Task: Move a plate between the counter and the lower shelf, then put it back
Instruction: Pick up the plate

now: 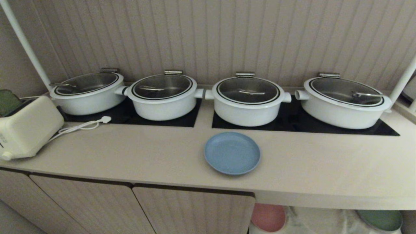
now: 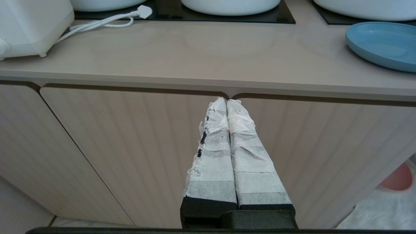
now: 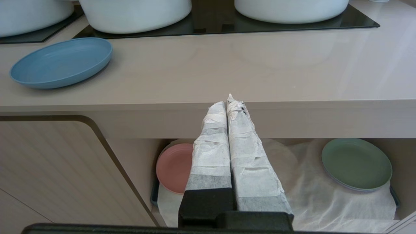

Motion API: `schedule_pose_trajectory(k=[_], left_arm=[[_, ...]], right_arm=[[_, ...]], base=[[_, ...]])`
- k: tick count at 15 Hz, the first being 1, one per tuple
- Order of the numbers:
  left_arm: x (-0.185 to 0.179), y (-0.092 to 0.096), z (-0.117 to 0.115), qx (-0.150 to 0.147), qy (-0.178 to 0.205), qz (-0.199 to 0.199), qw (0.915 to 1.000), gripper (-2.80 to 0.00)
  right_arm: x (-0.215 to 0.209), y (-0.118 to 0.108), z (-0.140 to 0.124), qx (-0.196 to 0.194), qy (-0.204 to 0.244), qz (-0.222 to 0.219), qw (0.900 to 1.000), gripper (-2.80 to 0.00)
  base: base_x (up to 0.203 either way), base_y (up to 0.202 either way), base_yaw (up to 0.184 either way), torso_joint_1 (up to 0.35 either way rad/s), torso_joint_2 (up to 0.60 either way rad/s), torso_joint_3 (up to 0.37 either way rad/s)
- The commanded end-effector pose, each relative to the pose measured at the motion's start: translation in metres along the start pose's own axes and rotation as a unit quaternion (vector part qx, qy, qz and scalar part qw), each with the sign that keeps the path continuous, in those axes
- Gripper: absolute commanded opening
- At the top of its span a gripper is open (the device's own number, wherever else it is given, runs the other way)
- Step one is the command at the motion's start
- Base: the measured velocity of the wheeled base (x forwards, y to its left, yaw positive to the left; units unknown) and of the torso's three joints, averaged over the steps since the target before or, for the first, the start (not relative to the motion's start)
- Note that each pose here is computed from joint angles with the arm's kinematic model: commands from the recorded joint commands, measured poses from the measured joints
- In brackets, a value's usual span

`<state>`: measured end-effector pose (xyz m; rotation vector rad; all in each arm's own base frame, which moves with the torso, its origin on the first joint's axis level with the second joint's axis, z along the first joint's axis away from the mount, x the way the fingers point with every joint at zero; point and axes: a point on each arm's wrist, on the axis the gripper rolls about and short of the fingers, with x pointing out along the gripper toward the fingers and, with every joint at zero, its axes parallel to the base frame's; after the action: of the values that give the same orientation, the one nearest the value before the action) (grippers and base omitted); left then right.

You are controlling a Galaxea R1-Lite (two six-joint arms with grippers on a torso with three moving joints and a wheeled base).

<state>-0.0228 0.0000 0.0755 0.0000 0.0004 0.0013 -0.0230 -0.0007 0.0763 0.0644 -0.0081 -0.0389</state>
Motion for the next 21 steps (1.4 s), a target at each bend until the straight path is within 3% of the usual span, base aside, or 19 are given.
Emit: schedule_pose_trajectory(k=[1, 5, 8, 12, 14, 18, 21], left_arm=[[0.0, 0.0, 0.0, 0.0, 0.0, 0.0, 1.0, -2.8], [0.0, 0.0, 0.0, 0.0, 0.0, 0.0, 1.0, -2.8], [0.0, 0.0, 0.0, 0.0, 0.0, 0.0, 1.0, -2.8], [0.0, 0.0, 0.0, 0.0, 0.0, 0.0, 1.0, -2.8], [0.0, 0.0, 0.0, 0.0, 0.0, 0.0, 1.0, -2.8], [0.0, 0.0, 0.0, 0.0, 0.0, 0.0, 1.0, -2.8], [0.0, 0.0, 0.0, 0.0, 0.0, 0.0, 1.0, -2.8]], right_arm=[[0.0, 0.0, 0.0, 0.0, 0.001, 0.0, 1.0, -2.8], [0.0, 0.0, 0.0, -0.002, 0.0, 0.0, 1.0, -2.8], [0.0, 0.0, 0.001, -0.03, -0.003, 0.003, 1.0, -2.8], [-0.008, 0.002, 0.024, -0.028, -0.037, 0.017, 0.999, -2.8], [-0.013, 0.002, 0.033, -0.029, -0.029, 0.019, 0.999, -2.8], [-0.013, 0.005, 0.07, -0.032, -0.015, 0.024, 0.999, -2.8], [-0.002, 0.01, 0.111, -0.031, -0.004, 0.084, 0.996, -2.8]], base=[[0.0, 0.0, 0.0, 0.0, 0.0, 0.0], [0.0, 0.0, 0.0, 0.0, 0.0, 0.0], [0.0, 0.0, 0.0, 0.0, 0.0, 0.0], [0.0, 0.0, 0.0, 0.0, 0.0, 0.0], [0.0, 0.0, 0.0, 0.0, 0.0, 0.0], [0.0, 0.0, 0.0, 0.0, 0.0, 0.0], [0.0, 0.0, 0.0, 0.0, 0.0, 0.0]])
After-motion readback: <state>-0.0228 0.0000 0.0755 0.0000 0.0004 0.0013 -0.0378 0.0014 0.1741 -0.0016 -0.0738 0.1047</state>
